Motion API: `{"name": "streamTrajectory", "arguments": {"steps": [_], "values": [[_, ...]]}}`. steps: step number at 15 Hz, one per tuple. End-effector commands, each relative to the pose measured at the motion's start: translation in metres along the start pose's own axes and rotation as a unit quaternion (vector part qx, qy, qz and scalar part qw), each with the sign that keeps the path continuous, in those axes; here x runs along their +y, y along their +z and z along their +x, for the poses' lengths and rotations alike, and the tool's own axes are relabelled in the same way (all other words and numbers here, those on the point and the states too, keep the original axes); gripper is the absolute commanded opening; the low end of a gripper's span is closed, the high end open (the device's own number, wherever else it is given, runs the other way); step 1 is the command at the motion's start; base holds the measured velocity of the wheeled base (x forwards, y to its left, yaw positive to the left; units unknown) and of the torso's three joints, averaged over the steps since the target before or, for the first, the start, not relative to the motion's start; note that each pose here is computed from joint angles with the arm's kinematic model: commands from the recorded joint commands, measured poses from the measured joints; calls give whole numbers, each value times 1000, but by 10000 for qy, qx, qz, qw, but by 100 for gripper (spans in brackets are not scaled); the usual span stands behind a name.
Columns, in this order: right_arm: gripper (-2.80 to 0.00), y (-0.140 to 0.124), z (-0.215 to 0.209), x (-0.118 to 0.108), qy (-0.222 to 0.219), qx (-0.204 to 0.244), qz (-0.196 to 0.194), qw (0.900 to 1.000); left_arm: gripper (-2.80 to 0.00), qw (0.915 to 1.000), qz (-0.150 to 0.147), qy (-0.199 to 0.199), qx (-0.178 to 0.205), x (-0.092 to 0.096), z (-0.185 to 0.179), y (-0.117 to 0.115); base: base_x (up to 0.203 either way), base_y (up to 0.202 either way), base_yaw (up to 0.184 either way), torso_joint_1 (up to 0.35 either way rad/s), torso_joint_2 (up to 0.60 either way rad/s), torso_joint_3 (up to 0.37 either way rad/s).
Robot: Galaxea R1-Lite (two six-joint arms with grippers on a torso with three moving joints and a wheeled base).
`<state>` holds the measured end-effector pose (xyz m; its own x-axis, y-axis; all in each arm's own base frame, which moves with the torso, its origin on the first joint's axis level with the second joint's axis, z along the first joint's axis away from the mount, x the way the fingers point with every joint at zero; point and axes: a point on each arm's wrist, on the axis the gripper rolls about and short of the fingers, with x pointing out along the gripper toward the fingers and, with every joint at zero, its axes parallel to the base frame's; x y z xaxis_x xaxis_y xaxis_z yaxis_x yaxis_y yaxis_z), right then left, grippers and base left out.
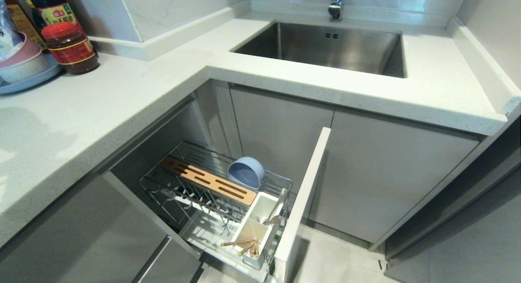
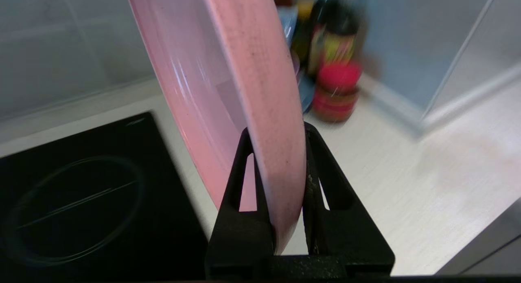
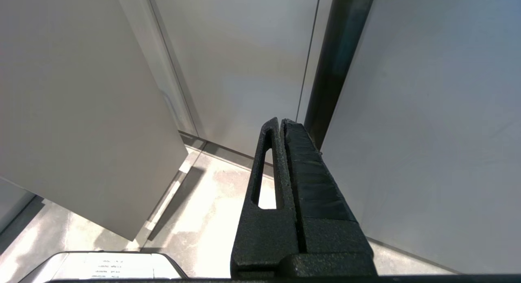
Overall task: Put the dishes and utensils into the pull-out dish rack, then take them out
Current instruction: Take the plate out of the cupboard
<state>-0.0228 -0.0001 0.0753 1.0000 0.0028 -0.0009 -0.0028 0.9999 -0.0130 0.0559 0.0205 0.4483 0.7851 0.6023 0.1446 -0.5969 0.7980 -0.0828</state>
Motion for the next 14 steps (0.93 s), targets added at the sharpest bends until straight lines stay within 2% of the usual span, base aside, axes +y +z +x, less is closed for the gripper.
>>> {"name": "streamTrajectory", "arguments": {"steps": [1, 3, 5, 7, 8, 9, 12, 14], "values": [[-280, 0, 0, 0, 2, 3, -4, 10000, -280, 9953, 804, 109, 521, -2, 9, -5, 0, 0, 0, 0, 0, 0], [-280, 0, 0, 0, 2, 3, -4, 10000, -280, 9801, 1713, 68, 1002, -5, 18, -14, 0, 0, 0, 0, 0, 0], [-280, 0, 0, 0, 2, 3, -4, 10000, -280, 9649, 2195, 41, 1441, -6, 22, -20, 0, 0, 0, 0, 0, 0], [-280, 0, 0, 0, 2, 3, -4, 10000, -280, 9392, 2751, -122, 2052, -9, 29, -29, 0, 0, 0, 0, 0, 0], [-280, 0, 0, 0, 2, 3, -4, 10000, -280, 9264, 3024, -192, 2236, -13, 38, -34, 0, 0, 0, 0, 0, 0], [-280, 0, 0, 0, 2, 3, -4, 10000, -280, 9158, 3241, -240, 2359, -16, 47, -39, 0, 0, 0, 0, 0, 0], [-280, 0, 0, 0, 2, 3, -4, 10000, -280, 8936, 3571, -279, 2704, -30, 72, -54, 0, 0, 0, 0, 0, 0], [-280, 0, 0, 0, -5, 3, -4, 10000, -280, 8741, 3805, -420, 2990, -44, 85, -68, 0, 0, 0, 0, 0, 0]]}}
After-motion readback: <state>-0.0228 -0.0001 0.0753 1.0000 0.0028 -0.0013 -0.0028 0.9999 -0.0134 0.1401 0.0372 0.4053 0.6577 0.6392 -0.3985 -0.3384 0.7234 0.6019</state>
